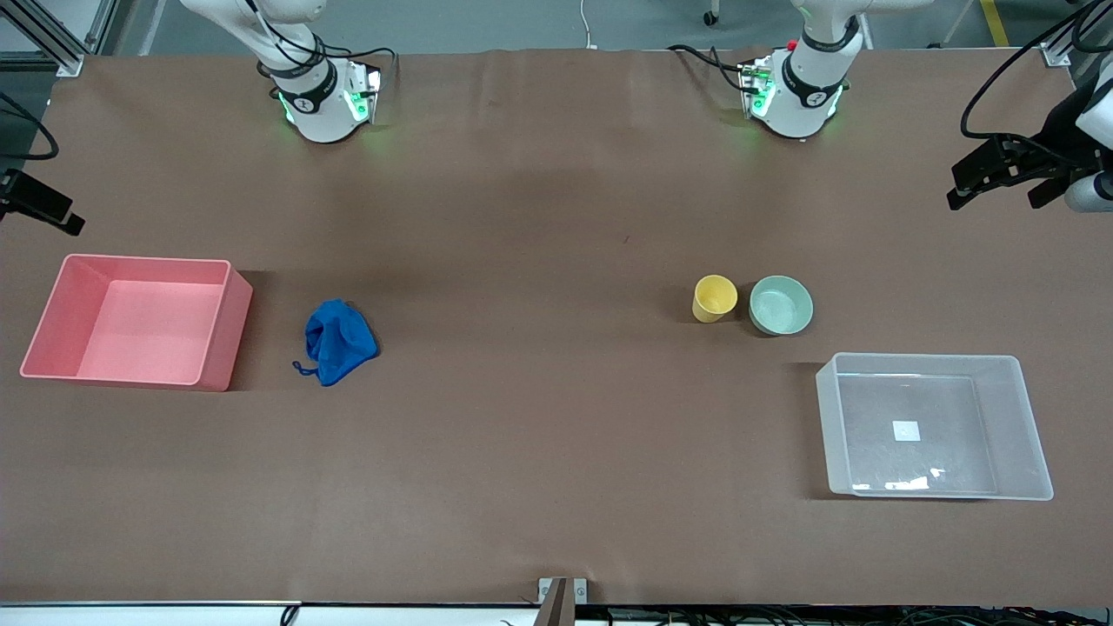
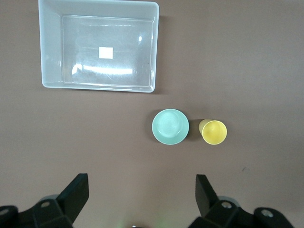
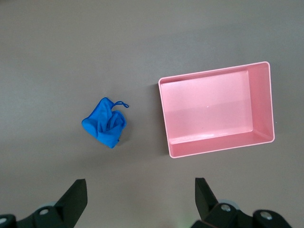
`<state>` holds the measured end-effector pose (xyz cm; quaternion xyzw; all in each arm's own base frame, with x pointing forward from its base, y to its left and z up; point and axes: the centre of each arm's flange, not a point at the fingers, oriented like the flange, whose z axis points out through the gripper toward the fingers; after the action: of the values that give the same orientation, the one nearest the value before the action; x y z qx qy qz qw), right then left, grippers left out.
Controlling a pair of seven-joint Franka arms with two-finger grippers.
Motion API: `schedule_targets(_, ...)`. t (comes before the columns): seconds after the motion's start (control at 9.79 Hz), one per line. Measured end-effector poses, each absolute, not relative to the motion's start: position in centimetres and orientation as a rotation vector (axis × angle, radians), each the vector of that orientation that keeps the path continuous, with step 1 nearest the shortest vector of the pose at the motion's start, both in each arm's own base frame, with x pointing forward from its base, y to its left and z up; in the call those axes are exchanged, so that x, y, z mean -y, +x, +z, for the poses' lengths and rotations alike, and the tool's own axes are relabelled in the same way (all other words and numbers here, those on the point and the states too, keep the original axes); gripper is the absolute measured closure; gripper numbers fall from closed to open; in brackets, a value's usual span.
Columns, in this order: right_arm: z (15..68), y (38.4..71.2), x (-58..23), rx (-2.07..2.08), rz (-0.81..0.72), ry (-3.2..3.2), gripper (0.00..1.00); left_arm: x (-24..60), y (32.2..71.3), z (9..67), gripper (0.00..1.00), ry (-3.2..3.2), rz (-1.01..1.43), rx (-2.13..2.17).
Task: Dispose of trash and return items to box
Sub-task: 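Reach the right gripper to the blue cloth while the left gripper reaches the bowl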
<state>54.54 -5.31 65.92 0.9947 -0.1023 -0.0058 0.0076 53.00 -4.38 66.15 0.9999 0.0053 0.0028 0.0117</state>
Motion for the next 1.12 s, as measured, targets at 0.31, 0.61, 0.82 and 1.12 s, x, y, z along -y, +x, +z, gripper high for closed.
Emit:
schedule_targets(0.31,65.9,54.5,5.3,0.320,-0.018,3.110,0.00,4.4,53.1,65.9,0.00,3.118,0.000,-0.017)
schedule_targets(0.61,65.9,54.6,4.8,0.300,-0.018,3.113,0.00,4.3,53.6,65.0,0.00,3.119,-0.028,-0.019)
schedule_targets(0.82,64.4,55.7,1.8,0.208,-0.044,3.122,0.00,4.3,53.5,64.0,0.02,3.120,-0.062,-0.021)
schedule_targets(1.12,54.9,59.4,-3.1,0.077,-0.021,3.129,0.00,4.2,52.3,58.4,0.03,3.124,-0.108,-0.025)
